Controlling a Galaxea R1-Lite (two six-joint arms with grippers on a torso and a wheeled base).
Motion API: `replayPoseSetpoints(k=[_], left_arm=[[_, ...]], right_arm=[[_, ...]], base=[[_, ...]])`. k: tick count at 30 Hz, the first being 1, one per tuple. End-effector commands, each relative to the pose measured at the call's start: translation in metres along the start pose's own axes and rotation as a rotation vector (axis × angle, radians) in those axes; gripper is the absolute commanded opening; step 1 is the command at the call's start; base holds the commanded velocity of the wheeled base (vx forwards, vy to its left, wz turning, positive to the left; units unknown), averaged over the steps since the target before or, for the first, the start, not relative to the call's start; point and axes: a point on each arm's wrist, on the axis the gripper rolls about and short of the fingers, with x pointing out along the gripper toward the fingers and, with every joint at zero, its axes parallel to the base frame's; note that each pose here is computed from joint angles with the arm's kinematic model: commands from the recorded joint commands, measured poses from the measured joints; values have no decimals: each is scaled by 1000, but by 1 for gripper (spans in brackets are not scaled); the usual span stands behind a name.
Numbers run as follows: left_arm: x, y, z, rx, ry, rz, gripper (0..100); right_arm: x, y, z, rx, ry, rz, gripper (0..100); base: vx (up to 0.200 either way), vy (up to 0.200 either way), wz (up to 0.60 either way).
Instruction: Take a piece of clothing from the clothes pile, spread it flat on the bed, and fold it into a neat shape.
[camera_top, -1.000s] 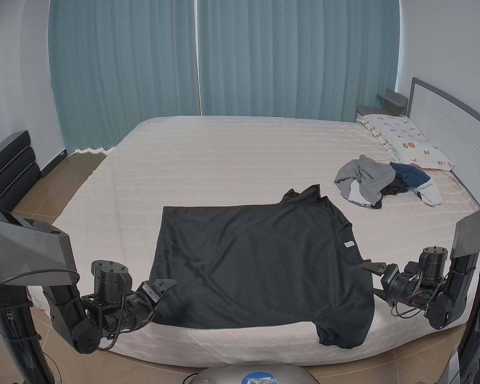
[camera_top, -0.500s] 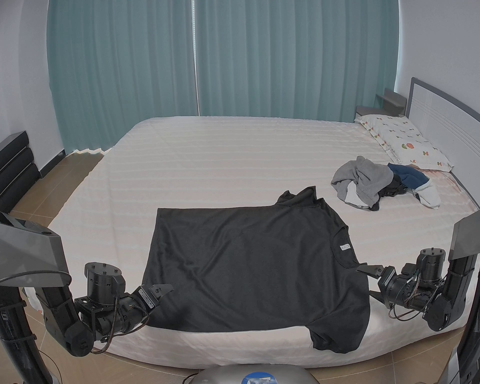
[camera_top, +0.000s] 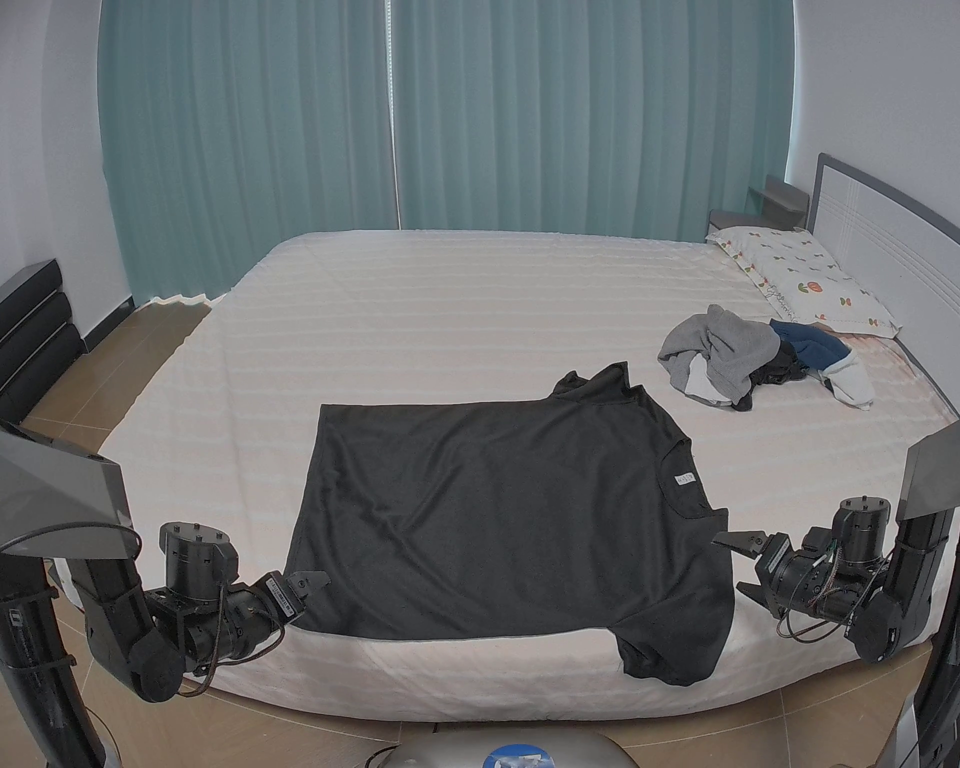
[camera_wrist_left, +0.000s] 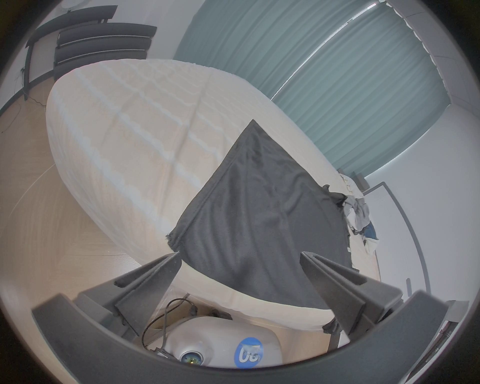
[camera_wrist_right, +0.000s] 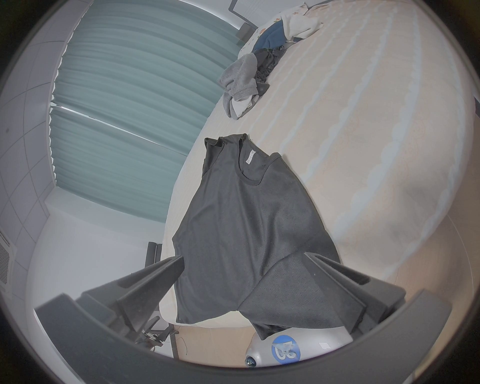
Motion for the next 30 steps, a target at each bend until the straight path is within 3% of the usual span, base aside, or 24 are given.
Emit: replayPoseSetpoints(k=[1, 4, 17, 18, 30], left_arm=[[20, 17, -3, -4, 34, 69, 100], [30, 30, -9, 5, 53, 119, 100], [45, 32, 5, -24, -20, 87, 100], [47, 33, 4, -24, -15, 91, 0], [36, 44, -2, -36, 2, 150, 0]], right_arm=[[0, -1, -3, 1, 12, -5, 100], [1, -2, -2, 2, 11, -7, 100], [3, -3, -3, -4, 2, 6, 100], [3, -3, -3, -5, -2, 6, 100], [3, -3, -3, -6, -1, 8, 100]], base=[[0, 0, 0], [0, 0, 0], [0, 0, 0], [0, 0, 0], [0, 0, 0]])
